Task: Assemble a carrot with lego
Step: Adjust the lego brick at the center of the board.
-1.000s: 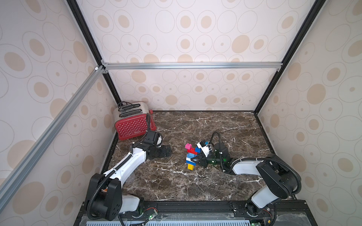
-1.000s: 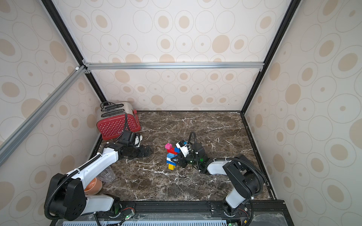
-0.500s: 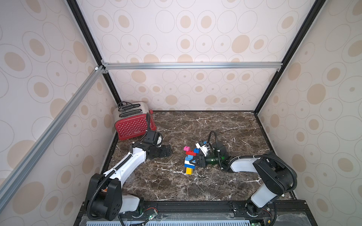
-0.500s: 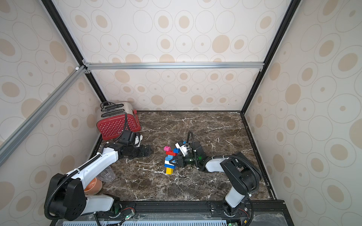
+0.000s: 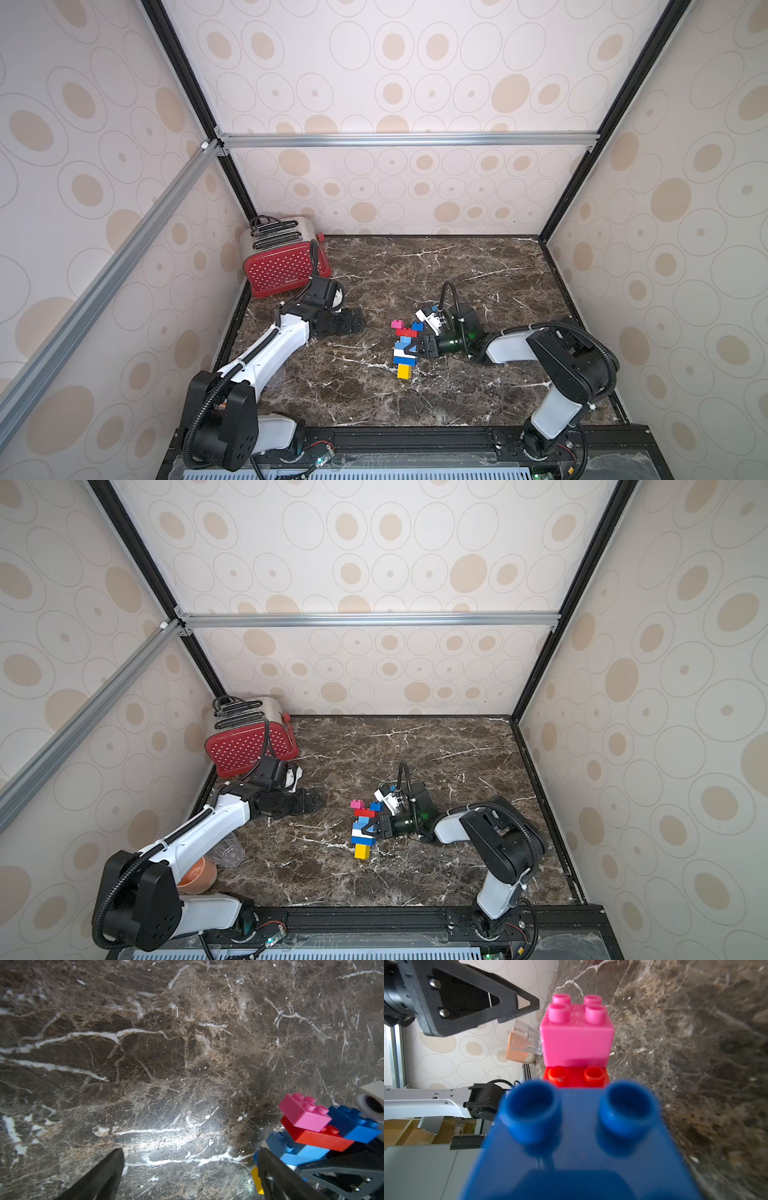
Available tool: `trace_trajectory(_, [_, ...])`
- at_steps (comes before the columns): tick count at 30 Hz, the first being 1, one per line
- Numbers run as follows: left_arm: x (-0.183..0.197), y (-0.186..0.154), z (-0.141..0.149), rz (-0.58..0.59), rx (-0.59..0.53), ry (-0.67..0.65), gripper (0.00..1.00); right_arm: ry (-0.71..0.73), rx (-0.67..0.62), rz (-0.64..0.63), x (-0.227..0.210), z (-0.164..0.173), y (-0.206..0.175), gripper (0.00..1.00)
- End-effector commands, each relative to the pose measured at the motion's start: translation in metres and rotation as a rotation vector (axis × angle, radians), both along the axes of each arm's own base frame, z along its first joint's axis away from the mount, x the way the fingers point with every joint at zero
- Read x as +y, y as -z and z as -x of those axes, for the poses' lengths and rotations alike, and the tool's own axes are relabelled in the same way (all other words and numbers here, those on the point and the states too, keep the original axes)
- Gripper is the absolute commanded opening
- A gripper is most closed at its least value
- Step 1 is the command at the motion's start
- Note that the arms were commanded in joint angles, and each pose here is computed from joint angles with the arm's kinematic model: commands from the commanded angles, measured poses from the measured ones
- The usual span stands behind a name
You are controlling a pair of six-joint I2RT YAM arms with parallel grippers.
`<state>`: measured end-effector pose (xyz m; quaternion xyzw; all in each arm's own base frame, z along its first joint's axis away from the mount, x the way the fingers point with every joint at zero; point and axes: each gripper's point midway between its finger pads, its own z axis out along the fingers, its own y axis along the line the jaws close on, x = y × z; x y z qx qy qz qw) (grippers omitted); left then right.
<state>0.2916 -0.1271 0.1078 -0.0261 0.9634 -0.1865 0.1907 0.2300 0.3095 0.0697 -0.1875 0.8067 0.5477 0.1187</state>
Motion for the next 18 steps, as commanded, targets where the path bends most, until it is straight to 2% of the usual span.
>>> trace_trajectory(1, [0.002,-0.013,-0.003,0.0,-0.03,-0.002,0.99,-0.026,0.058,-0.013,-0.002,0.007,0.003,0.13])
trace_trajectory(18, [0.003,-0.013,-0.002,0.005,-0.035,-0.007,0.99,-0.034,0.215,-0.009,-0.007,0.011,0.019,0.14])
